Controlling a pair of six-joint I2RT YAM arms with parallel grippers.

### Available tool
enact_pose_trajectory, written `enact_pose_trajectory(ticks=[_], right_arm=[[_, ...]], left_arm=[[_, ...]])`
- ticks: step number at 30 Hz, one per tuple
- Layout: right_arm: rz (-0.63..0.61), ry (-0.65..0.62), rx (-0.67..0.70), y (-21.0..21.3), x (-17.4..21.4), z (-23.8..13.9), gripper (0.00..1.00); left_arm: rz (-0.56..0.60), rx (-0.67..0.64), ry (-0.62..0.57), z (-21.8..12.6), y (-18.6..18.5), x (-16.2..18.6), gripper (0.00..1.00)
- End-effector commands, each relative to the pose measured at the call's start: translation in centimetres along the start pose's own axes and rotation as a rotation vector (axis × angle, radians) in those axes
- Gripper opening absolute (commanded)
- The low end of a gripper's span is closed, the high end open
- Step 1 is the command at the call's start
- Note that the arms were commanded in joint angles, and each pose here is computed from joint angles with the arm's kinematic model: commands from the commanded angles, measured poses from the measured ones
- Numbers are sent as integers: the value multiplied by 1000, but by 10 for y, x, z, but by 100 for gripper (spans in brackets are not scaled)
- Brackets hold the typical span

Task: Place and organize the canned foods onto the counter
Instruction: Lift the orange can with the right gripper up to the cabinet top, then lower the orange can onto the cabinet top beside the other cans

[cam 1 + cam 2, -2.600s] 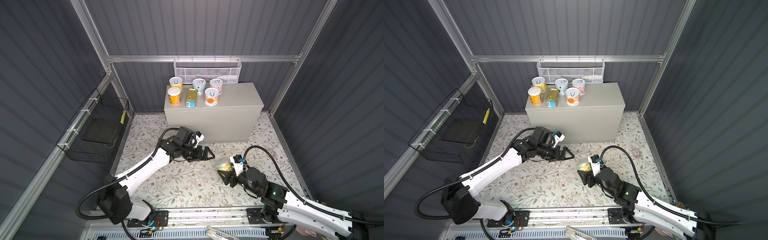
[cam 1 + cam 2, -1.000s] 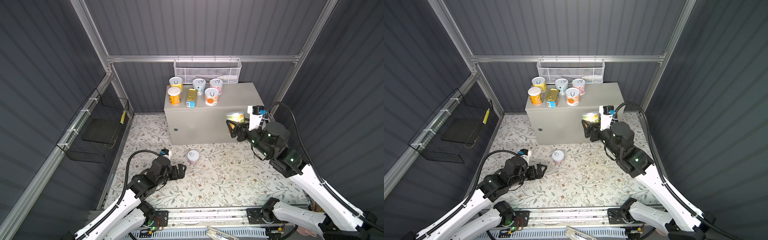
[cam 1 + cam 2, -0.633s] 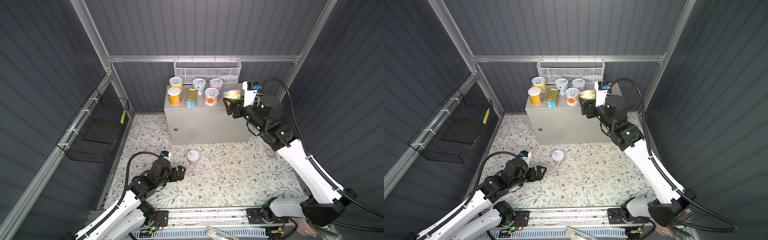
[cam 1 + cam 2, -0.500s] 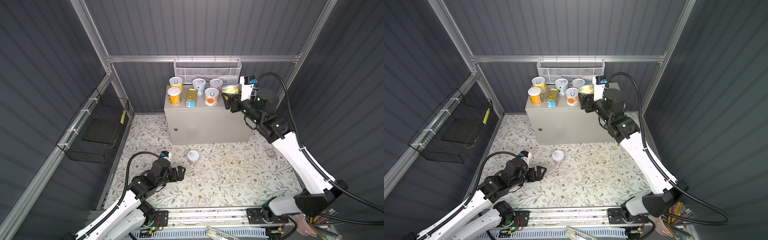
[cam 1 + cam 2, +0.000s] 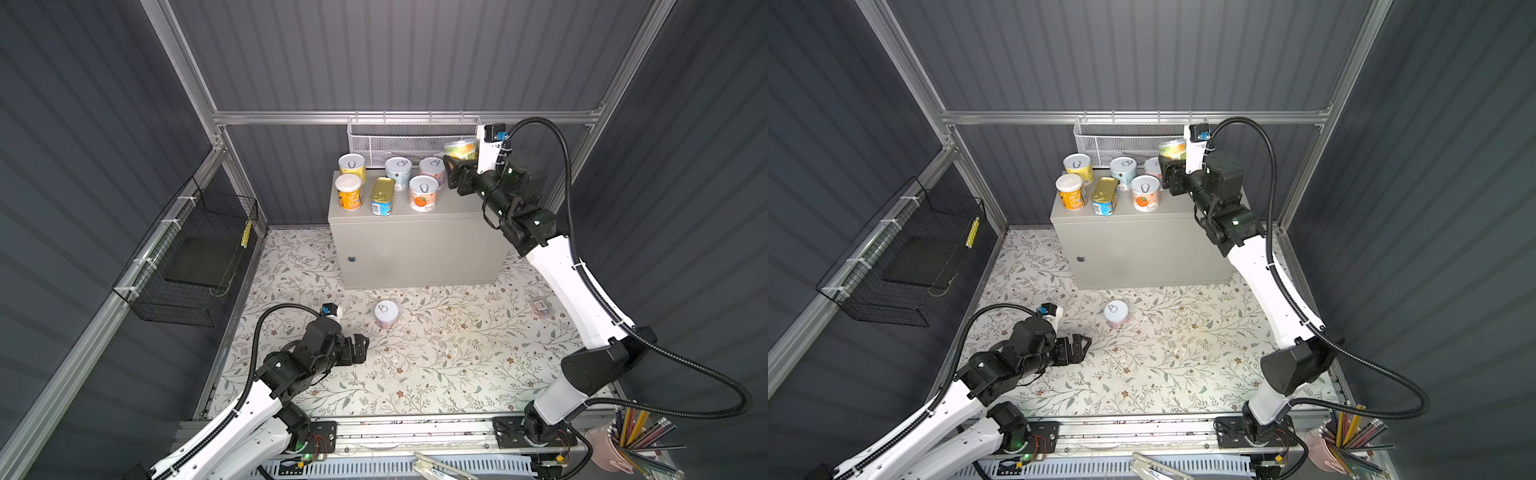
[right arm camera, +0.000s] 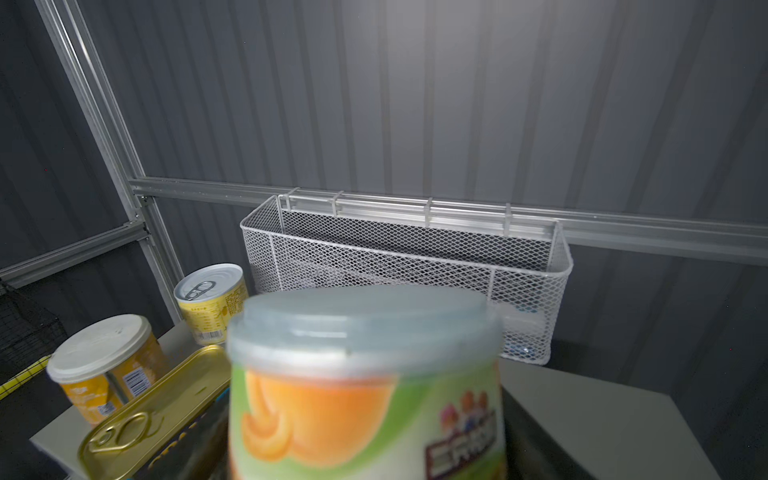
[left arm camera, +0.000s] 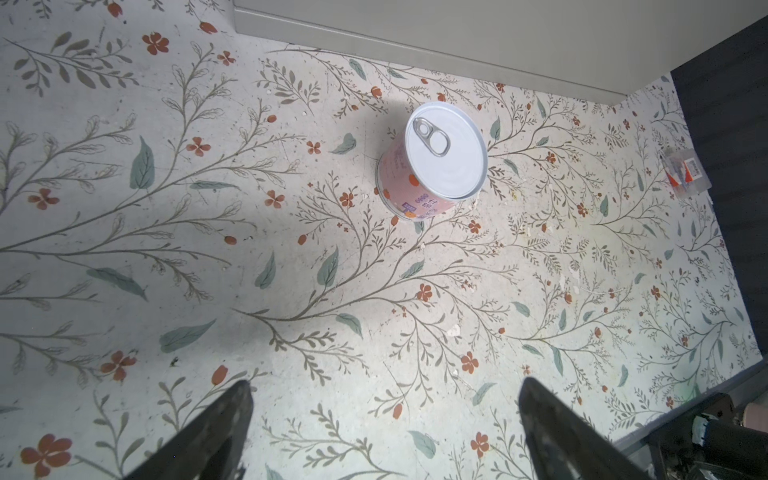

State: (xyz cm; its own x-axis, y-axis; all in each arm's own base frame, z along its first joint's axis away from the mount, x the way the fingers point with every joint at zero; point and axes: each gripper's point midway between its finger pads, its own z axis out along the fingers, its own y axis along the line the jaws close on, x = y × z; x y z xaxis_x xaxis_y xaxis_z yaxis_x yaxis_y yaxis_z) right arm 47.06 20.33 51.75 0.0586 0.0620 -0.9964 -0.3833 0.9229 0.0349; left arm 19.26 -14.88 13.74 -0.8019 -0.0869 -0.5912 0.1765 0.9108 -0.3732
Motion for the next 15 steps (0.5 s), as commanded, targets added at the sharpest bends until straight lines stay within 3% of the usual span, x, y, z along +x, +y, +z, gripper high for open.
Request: enact_pose_trajectory(ticks=[1, 15], right_arm=[[-47, -240, 22, -8, -69, -12, 59], [-38, -253, 121, -42, -32, 25, 58]], left_arm=[[25, -17, 0, -1, 2, -2, 100], [41, -29, 25, 12, 2, 0, 100]])
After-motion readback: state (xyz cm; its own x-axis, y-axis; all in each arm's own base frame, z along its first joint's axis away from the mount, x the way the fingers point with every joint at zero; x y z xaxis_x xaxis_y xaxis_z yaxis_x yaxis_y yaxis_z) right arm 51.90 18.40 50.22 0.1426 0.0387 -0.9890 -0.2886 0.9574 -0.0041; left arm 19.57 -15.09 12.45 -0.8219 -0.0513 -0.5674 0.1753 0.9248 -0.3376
